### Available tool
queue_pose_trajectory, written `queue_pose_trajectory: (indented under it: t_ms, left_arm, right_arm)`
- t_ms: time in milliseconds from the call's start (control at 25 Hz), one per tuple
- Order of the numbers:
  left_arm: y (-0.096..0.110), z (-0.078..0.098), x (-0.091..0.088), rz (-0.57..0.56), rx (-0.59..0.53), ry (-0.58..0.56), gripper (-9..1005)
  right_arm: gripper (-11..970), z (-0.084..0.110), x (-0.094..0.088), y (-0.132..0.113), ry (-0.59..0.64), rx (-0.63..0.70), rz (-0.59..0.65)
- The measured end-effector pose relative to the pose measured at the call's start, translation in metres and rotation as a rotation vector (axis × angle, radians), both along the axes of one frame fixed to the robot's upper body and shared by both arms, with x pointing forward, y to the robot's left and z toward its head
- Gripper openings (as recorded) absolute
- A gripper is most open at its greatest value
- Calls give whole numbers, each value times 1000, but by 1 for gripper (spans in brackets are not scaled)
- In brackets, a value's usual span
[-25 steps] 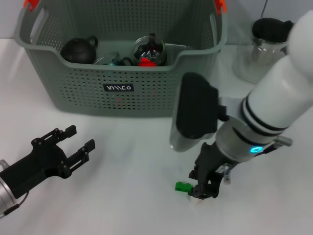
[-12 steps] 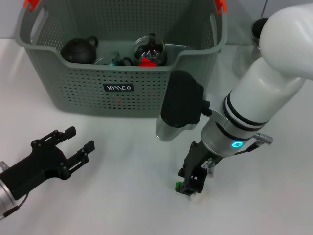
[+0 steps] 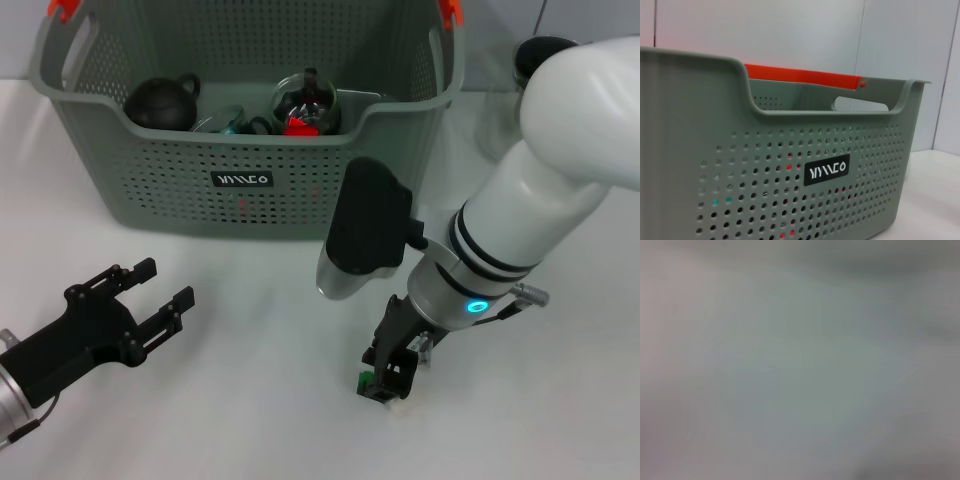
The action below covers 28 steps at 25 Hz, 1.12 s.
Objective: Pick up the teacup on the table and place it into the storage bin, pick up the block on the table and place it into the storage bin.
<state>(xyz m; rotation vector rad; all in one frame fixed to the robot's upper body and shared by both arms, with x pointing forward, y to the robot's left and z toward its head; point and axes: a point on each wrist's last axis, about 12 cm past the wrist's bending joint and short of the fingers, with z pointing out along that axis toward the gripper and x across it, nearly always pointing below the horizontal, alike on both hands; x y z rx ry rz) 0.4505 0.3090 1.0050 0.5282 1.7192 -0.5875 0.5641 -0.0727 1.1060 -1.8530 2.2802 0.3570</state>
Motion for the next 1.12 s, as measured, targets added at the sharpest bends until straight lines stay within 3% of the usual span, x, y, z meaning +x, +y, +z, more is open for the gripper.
queue_pose_trajectory:
  t_ms: [520, 840, 1000, 1120]
  left_arm:
    - [0, 0, 0, 2, 1, 1, 629]
    - [0, 0, 0, 2, 1, 2, 629]
    - [1, -1, -1, 6, 2, 5, 629]
    - [2, -1, -3, 12, 3, 7, 629]
  right_arm:
    - [368, -5, -1, 0, 1, -12, -5]
    - [211, 2, -4, 1, 4, 7, 2]
    - [176, 23, -7, 0, -7, 71, 2]
    - [190, 59, -5, -12, -47, 194, -32]
